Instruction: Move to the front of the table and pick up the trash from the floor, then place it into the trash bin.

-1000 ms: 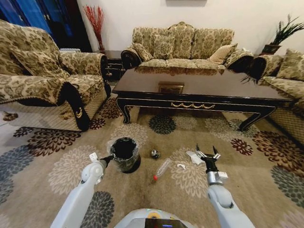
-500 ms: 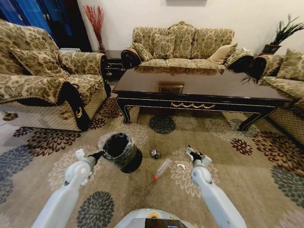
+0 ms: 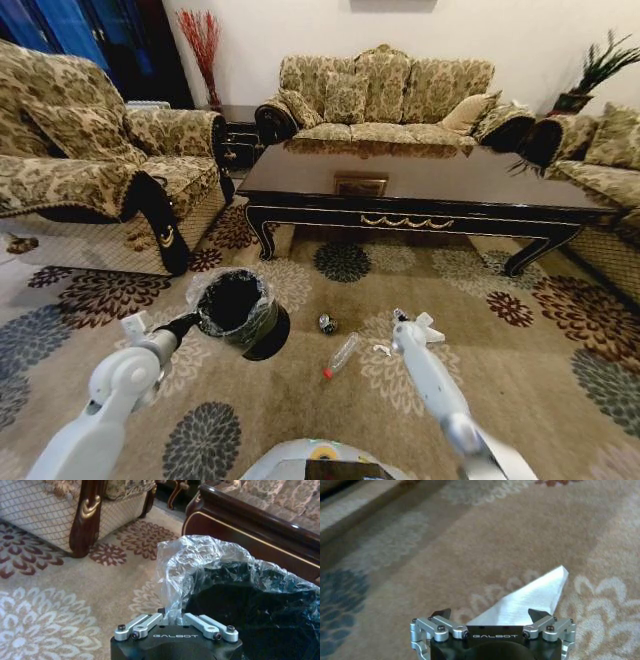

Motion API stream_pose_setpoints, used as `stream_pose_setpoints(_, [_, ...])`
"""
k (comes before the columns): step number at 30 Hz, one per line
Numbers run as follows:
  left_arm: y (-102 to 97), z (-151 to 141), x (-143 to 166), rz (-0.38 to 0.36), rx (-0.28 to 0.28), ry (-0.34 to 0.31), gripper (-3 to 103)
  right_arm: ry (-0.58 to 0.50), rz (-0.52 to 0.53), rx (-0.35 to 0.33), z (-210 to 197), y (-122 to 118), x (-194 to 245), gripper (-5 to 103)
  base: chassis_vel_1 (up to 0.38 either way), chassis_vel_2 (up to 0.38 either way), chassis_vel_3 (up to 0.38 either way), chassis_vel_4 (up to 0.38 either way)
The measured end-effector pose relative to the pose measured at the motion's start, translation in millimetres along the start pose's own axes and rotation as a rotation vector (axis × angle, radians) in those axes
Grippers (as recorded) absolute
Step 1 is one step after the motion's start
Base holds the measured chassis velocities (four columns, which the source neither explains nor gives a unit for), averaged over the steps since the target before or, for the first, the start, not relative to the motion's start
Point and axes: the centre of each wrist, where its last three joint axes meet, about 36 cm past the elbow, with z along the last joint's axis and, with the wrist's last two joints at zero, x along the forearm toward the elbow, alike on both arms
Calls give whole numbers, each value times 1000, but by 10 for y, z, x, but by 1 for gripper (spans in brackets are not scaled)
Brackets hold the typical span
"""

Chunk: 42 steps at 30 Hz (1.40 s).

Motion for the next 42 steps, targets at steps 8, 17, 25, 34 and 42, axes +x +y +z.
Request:
stream_pose_setpoints(8, [-130,-39,173,35,4,-21,4,34,73,-15,24,-182,-306,100,0,0,0,0])
stream_pose_setpoints(17, [-211,-64,187,64,14,-28,4,37,72,11,127,-288,-376,74,0,0,0,0])
stream_pose_setpoints(25, [-210,-61,157,65,17,-25,4,29,75,42,179,-337,-396,47,0,0,0,0])
stream_pose_setpoints(34, [-246,-71,201,75,16,-31,4,7,68,78,172,-422,-386,15,0,0,0,0])
stream_pose_setpoints(42, [-302,4,188,82,17,-22,4,-150,-135,169,108,-608,41,1,0,0,0,0])
